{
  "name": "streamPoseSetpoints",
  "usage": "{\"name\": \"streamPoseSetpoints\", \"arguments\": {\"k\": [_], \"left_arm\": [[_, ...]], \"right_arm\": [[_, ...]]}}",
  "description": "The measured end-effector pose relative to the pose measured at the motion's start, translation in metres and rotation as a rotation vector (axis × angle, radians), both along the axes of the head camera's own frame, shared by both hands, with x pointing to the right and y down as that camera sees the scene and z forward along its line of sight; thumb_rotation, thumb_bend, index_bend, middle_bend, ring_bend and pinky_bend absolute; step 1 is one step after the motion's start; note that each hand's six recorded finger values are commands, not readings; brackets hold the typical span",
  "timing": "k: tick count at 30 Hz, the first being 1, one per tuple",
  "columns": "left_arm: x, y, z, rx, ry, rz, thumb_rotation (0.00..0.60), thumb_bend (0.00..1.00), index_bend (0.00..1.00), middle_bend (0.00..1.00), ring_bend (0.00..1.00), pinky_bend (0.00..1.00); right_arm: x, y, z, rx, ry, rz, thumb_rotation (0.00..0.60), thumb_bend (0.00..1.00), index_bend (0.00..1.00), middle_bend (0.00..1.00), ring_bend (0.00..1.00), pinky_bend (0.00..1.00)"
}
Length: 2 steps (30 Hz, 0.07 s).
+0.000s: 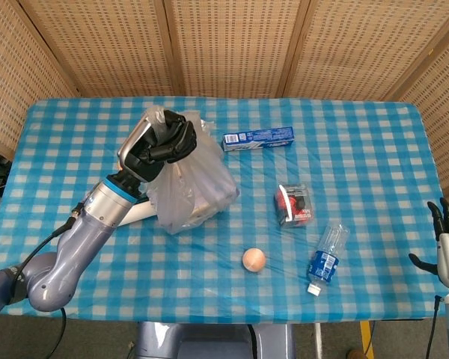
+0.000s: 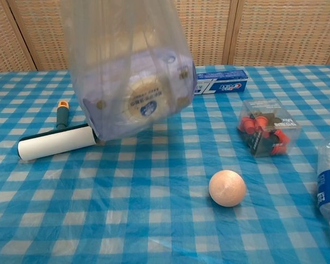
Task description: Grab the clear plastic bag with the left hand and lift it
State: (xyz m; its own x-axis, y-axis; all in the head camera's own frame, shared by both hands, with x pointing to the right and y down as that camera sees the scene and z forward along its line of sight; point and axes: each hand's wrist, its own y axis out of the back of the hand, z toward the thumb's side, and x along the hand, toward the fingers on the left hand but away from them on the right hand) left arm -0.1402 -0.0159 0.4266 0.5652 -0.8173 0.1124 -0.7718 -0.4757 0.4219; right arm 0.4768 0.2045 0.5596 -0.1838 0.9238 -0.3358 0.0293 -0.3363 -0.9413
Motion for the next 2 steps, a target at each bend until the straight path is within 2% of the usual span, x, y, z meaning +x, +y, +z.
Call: {"name": "streamPoseSetpoints", "arguments": {"k": [2], "left_arm": [[-0.001,-0.0022,-0.0136,0.013,0.0,-0.01,0.6,1.0,1.0,1.0,0.93,1.0]], "right_arm": [[0.0003,-0.0001,-0.0007,0.002,-0.001,0.001,0.6,0.0,0.0,0.0,0.0,0.0]]}}
